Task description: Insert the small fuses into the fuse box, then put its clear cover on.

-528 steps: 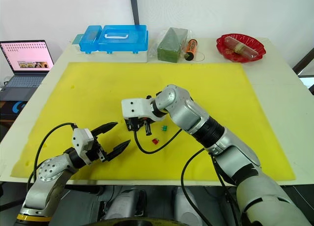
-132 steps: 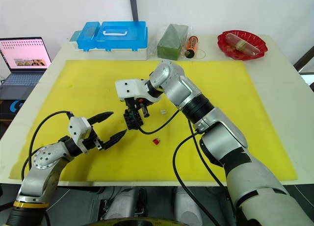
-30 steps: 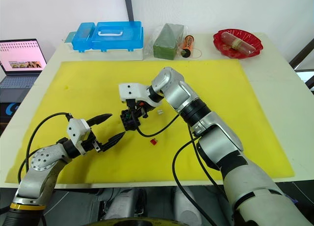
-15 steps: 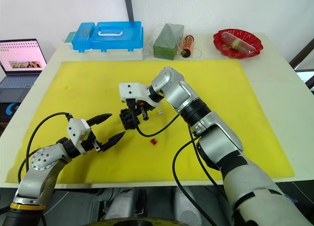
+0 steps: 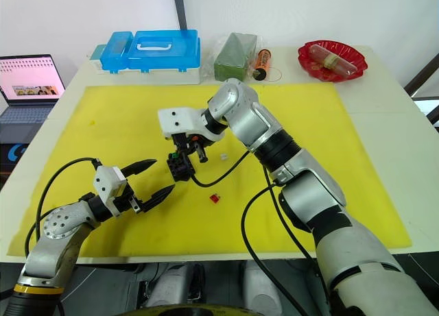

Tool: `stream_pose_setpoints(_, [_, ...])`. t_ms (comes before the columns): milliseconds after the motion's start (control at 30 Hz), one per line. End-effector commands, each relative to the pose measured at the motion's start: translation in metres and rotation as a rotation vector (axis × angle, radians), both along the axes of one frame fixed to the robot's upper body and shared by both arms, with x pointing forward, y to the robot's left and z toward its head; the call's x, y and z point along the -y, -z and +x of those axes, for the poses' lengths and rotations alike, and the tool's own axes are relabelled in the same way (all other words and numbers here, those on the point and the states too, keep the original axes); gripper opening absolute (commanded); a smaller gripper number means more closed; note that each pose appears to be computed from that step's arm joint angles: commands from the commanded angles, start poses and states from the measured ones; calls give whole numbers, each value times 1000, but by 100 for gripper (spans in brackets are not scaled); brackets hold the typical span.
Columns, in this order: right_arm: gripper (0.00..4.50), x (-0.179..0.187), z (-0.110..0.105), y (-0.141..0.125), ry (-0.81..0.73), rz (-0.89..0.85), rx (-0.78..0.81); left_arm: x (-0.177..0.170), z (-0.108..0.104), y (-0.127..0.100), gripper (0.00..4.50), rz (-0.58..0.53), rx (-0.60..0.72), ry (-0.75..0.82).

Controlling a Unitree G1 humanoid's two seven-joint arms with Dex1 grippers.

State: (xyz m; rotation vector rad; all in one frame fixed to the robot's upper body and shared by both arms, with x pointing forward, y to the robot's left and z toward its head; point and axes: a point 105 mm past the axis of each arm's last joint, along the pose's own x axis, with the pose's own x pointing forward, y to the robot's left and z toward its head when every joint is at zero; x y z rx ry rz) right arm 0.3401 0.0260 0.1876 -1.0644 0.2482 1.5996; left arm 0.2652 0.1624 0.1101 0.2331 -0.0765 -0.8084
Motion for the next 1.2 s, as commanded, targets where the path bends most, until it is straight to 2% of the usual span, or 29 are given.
stream_pose_setpoints(33, [3,-9,-3,-14,-41,4,85,0,-1,-10,450,5,47,2])
stream_pose_setpoints(67, [3,-10,-5,-14,-37,0,73,0,-1,-10,450,6,46,0])
stream_pose_setpoints(133, [3,-9,0,-13,-9,-48,144,-1,-1,-9,450,7,45,-2])
stream_pose_setpoints(267, [3,-10,-3,-10,15,-68,93,0,-1,-9,450,7,43,-2])
stream_pose_setpoints(900, [3,-18,-13,-7,13,-89,50,0,-2,-7,450,8,44,-5])
stream_pose_setpoints(1200, [3,-17,-9,-1,24,-101,59,0,-1,-8,450,14,48,-8])
